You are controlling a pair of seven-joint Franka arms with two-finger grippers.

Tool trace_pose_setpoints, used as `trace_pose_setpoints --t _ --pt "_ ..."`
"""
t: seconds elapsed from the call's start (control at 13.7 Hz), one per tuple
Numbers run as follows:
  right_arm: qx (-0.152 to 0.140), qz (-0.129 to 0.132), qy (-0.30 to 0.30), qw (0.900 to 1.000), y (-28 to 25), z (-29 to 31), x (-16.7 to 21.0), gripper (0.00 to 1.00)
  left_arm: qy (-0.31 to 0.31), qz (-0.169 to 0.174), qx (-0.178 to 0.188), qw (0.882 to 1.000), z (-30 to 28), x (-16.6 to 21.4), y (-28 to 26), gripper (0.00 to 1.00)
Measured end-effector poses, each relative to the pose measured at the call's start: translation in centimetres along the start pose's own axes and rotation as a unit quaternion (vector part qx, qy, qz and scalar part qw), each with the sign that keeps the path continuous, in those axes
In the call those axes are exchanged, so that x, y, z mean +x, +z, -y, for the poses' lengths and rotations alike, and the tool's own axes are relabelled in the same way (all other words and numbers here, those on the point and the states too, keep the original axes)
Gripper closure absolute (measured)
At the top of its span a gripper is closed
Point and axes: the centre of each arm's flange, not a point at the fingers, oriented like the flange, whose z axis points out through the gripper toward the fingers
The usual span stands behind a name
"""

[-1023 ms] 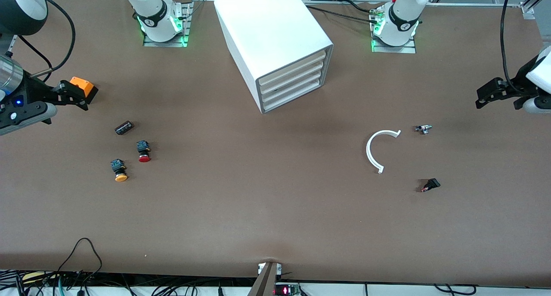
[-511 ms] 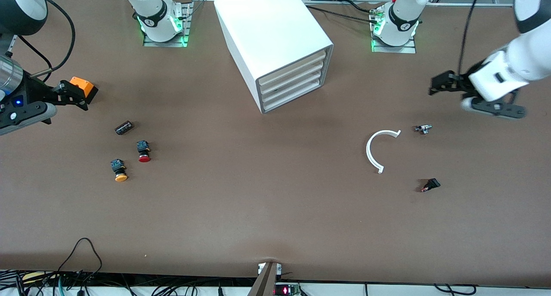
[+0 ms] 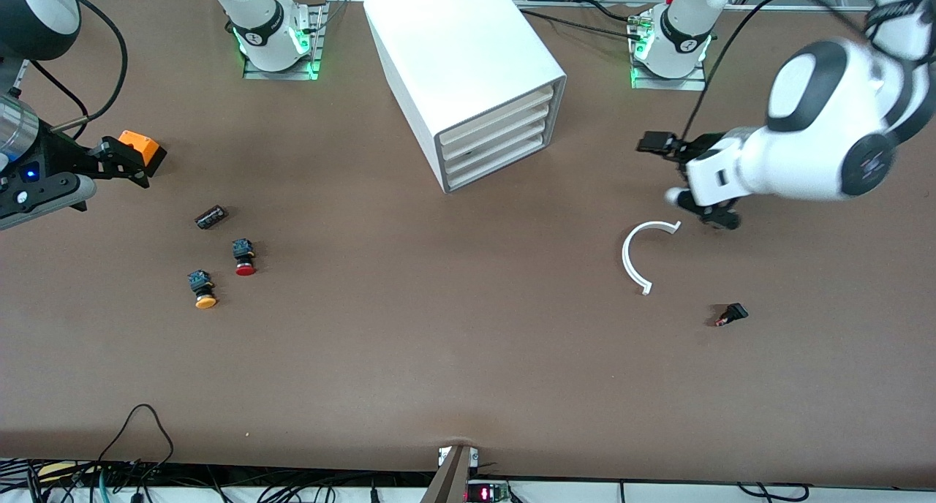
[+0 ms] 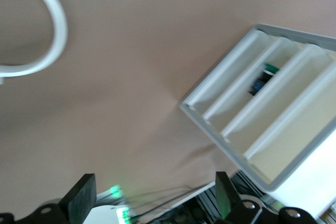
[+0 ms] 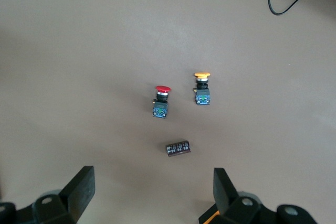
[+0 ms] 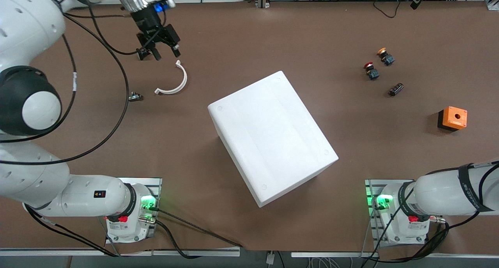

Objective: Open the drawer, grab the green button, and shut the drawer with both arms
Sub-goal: 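Hook the left gripper onto the drawer front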

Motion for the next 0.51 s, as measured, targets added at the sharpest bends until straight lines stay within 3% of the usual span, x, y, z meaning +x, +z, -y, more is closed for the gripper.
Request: trace_pose_setpoints --t 0.15,0.29,0.51 --pt "0.000 0.000 0.000 1.000 0.0 0.0 0.0 0.00 0.063 0.026 -0.070 0.995 1.0 2.6 3.7 0.01" --pt "0.000 0.000 0.000 1.000 0.0 0.0 0.0 0.00 0.112 0.038 -0.147 0.982 2.7 5.0 7.6 0.03" --pt "0.000 0.000 0.000 1.000 0.0 0.0 0.0 0.00 0.160 0.042 -0.221 0.961 5.1 7.7 13.1 0.08"
